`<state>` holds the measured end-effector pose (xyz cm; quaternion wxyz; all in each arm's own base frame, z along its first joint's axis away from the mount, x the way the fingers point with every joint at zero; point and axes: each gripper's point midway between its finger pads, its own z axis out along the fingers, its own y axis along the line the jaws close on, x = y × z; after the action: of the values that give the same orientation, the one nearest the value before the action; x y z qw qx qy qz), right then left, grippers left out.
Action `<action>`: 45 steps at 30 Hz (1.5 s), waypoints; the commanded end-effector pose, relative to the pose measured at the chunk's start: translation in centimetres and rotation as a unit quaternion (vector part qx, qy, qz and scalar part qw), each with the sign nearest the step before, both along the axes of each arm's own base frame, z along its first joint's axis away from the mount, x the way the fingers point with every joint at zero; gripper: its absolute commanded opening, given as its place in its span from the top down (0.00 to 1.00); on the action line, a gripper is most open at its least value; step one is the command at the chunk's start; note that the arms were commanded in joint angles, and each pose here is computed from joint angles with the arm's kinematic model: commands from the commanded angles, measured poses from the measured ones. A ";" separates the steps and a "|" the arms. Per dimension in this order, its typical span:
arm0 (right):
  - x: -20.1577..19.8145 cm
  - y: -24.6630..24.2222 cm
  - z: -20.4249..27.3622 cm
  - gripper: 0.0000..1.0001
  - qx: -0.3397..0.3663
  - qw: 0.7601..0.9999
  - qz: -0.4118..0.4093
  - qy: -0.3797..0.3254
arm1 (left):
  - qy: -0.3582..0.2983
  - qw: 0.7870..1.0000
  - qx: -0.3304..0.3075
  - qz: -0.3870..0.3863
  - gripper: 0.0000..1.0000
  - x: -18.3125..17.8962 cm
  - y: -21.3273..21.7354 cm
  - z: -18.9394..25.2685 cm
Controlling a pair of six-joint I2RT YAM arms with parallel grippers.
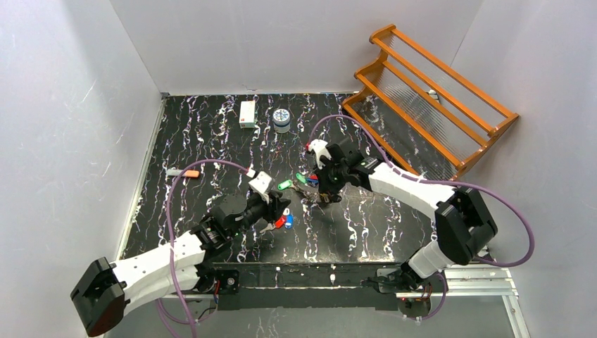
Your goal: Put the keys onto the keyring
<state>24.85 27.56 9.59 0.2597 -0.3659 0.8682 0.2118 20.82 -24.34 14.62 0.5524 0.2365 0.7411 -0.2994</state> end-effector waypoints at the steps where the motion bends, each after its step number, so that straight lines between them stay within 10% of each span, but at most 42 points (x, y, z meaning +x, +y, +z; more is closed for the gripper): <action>1: -1.3 0.2 2.3 0.99 0.028 0.997 0.070 -0.031 | -0.071 0.997 0.027 -0.026 0.63 0.4 -0.2 3.2; 15: -4.2 0.0 8.0 0.99 0.126 0.962 0.177 -0.166 | -0.204 0.959 0.074 -0.183 0.66 -1.3 -3.9 4.2; 35: -2.2 -3.4 -1.1 0.99 0.055 0.978 -0.199 0.043 | -0.016 0.996 0.008 -0.084 0.65 -0.3 -3.6 -0.8; 42: -3.0 -3.6 -2.7 0.44 0.069 0.963 -0.245 0.085 | 0.058 0.998 -0.019 -0.003 0.64 0.4 -2.2 -3.1; 45: -2.7 -4.4 -3.9 0.36 0.056 0.955 -0.268 0.109 | 0.077 0.997 -0.023 0.004 0.64 0.3 -2.2 -3.8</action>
<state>21.39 23.86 6.63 0.2468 -0.1365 0.9321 0.2272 20.75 -26.84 11.29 0.5059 0.2498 0.7582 -0.3268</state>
